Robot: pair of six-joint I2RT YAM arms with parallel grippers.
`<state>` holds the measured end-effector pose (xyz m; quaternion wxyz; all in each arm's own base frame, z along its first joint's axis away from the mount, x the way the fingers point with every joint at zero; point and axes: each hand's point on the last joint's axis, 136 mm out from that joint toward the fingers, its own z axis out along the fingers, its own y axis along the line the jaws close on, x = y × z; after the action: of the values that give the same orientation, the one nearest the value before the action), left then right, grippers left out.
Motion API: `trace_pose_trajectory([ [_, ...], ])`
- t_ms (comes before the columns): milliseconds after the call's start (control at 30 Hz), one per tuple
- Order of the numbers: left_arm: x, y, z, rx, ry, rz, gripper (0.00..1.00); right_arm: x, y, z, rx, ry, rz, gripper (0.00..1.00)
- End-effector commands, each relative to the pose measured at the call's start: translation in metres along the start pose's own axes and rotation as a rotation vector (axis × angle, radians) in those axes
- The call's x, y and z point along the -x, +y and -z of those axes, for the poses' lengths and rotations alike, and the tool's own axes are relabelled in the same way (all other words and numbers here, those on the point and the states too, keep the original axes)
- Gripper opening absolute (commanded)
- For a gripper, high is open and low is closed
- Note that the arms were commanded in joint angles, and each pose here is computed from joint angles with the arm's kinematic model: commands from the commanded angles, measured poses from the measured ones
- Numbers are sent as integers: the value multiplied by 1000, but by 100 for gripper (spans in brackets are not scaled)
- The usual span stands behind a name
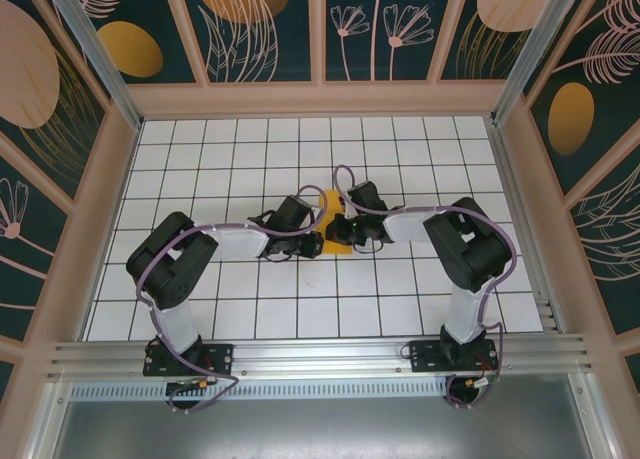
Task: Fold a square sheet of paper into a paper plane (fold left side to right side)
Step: Fold the triangle a second time at the center of the table.
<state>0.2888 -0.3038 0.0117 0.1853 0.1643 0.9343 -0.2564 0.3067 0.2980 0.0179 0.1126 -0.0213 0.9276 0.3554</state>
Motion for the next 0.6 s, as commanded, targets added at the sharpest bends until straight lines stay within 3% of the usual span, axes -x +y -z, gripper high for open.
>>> trace_pose_trajectory([
  [0,-49,45,-16,167,144,52,11,8,-33,4,-121,-29,-13,0],
  [433,-54,47,-17,173,153,57,10,54,-53,33,-126,-127,-13,0],
  [567,-52,45,-16,166,145,56,10,58,-43,45,-99,-150,8,0],
])
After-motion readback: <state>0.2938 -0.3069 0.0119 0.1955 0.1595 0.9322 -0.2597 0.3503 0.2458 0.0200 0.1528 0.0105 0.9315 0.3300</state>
